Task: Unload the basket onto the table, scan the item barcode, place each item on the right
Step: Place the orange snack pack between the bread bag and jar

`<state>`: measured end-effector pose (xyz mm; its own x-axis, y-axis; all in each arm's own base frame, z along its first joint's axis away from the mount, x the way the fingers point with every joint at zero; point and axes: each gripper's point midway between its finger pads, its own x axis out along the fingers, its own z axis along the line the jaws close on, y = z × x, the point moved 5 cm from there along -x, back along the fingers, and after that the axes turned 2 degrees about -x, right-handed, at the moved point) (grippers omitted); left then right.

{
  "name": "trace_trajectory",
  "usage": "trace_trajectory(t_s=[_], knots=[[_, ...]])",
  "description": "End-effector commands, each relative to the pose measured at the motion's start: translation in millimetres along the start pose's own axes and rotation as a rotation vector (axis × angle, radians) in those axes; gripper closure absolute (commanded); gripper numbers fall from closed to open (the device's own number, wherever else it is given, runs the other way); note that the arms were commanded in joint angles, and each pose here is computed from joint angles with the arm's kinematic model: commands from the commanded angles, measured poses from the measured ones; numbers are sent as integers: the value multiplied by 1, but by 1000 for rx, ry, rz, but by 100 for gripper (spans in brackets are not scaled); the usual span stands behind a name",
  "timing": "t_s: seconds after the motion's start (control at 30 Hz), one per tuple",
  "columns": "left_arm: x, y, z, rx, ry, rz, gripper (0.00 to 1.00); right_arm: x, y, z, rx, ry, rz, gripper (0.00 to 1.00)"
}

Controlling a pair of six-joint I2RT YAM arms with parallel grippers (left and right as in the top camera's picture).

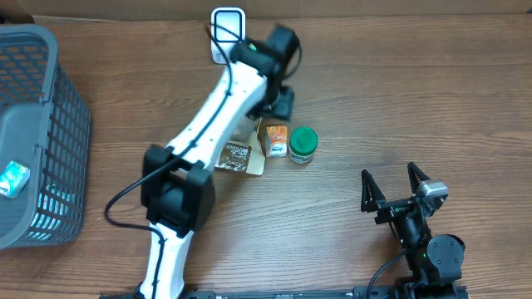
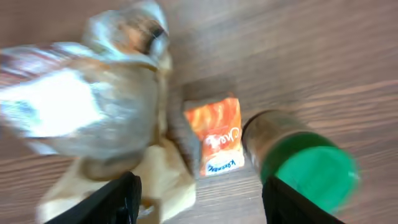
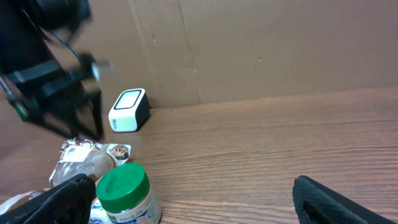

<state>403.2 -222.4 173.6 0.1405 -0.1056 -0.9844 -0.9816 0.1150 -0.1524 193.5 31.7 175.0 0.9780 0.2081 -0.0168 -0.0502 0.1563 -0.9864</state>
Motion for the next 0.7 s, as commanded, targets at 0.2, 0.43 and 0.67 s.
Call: trace_trajectory(t_s=[0.2, 0.43, 0.67], knots=[[-212, -2, 126, -264, -34, -451, 36, 0, 3, -1, 3, 4, 1, 0], [-267, 53, 272, -668, -174, -542, 36, 0, 3, -1, 3, 4, 1, 0], [-254, 101, 387, -1025, -292, -523, 36, 0, 3, -1, 3, 4, 1, 0]])
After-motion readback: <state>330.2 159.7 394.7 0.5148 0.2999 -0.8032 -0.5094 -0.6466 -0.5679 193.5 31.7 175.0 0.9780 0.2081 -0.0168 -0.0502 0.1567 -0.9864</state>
